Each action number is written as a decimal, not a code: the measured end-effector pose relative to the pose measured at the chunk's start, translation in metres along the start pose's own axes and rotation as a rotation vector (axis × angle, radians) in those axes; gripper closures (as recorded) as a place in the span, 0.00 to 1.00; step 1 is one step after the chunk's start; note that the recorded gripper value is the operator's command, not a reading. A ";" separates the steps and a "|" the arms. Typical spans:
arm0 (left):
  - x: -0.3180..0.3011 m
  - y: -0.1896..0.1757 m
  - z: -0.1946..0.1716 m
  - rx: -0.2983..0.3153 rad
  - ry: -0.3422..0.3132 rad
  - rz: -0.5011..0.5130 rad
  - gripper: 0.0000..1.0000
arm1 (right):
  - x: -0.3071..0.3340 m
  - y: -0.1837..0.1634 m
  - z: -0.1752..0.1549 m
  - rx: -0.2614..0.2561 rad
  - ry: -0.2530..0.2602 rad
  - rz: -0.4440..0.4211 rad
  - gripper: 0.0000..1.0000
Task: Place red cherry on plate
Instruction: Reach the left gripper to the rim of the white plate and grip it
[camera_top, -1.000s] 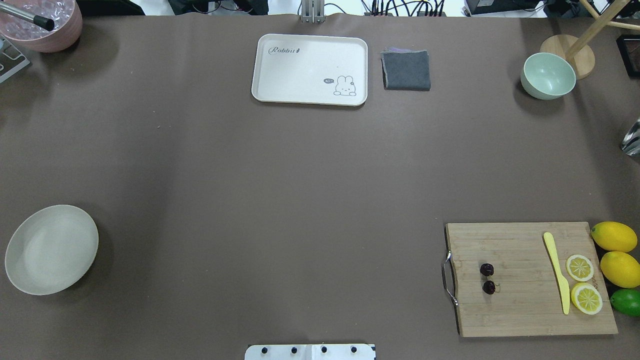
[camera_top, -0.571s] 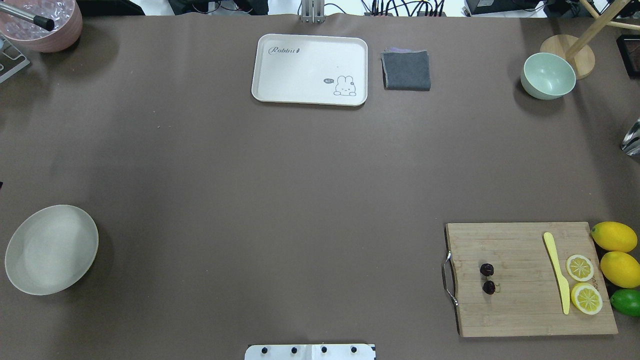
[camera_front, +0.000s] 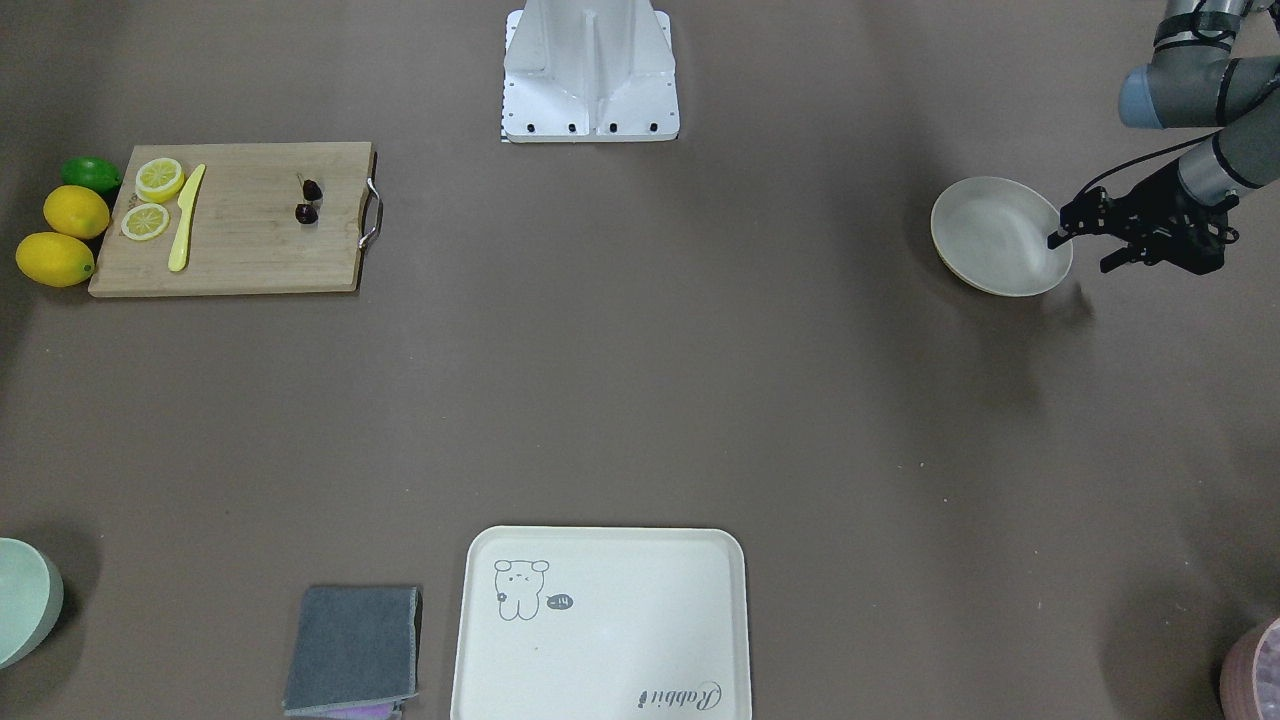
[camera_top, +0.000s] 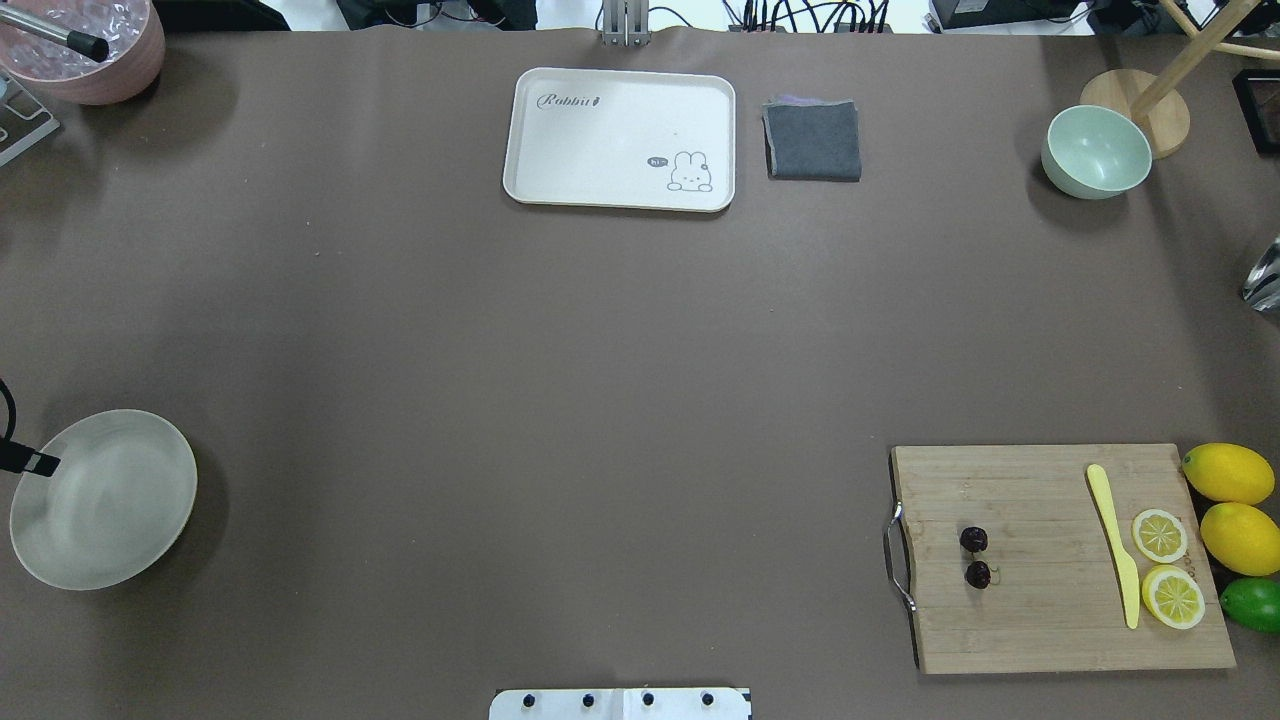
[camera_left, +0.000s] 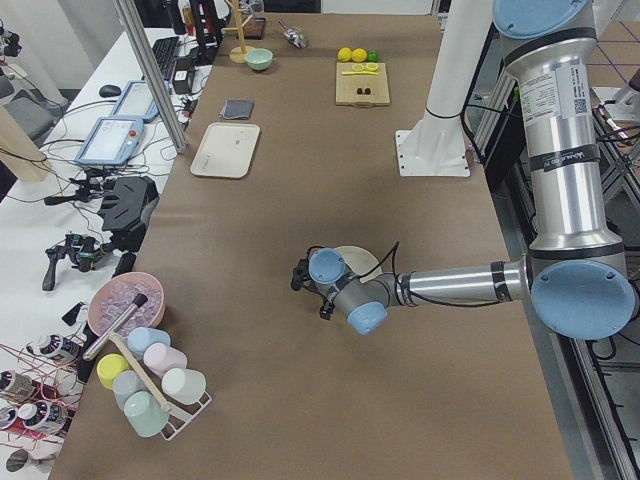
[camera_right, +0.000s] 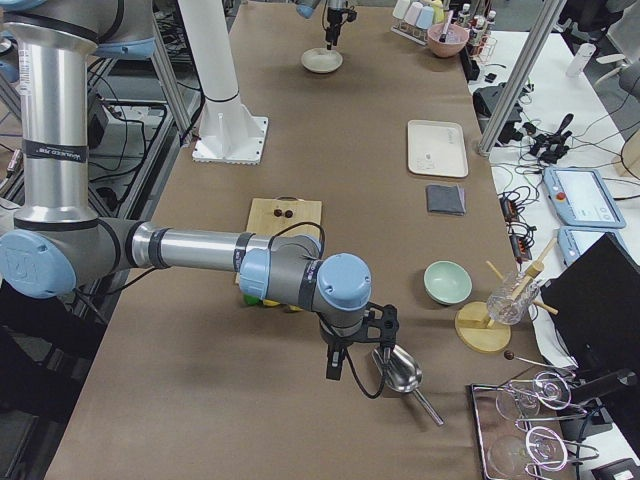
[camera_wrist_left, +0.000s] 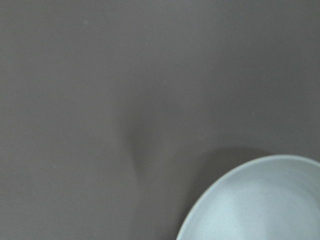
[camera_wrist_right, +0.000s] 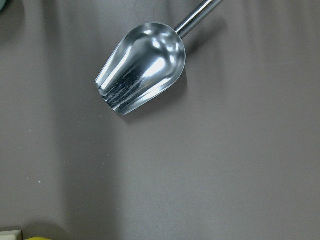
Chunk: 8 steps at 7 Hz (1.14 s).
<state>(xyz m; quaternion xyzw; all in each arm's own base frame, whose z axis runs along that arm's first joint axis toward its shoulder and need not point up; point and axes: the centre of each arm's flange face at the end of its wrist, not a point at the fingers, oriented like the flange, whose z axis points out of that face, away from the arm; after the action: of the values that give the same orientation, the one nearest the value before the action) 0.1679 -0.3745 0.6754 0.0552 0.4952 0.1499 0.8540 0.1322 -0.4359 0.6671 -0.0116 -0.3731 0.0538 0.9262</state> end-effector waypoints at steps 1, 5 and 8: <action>-0.005 0.006 0.005 0.001 0.005 0.012 0.83 | 0.000 0.000 0.000 0.000 0.000 0.000 0.00; -0.003 0.005 0.006 0.008 0.020 0.030 1.00 | 0.000 0.000 -0.001 0.001 0.001 0.000 0.00; 0.003 0.000 0.007 -0.001 0.043 0.035 1.00 | -0.004 -0.002 -0.005 0.010 0.003 -0.006 0.00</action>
<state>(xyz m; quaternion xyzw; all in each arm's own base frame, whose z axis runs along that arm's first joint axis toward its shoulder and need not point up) 0.1758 -0.3732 0.6762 0.0603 0.5124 0.1661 0.8404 0.1327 -0.4380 0.6608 -0.0062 -0.3713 0.0529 0.9270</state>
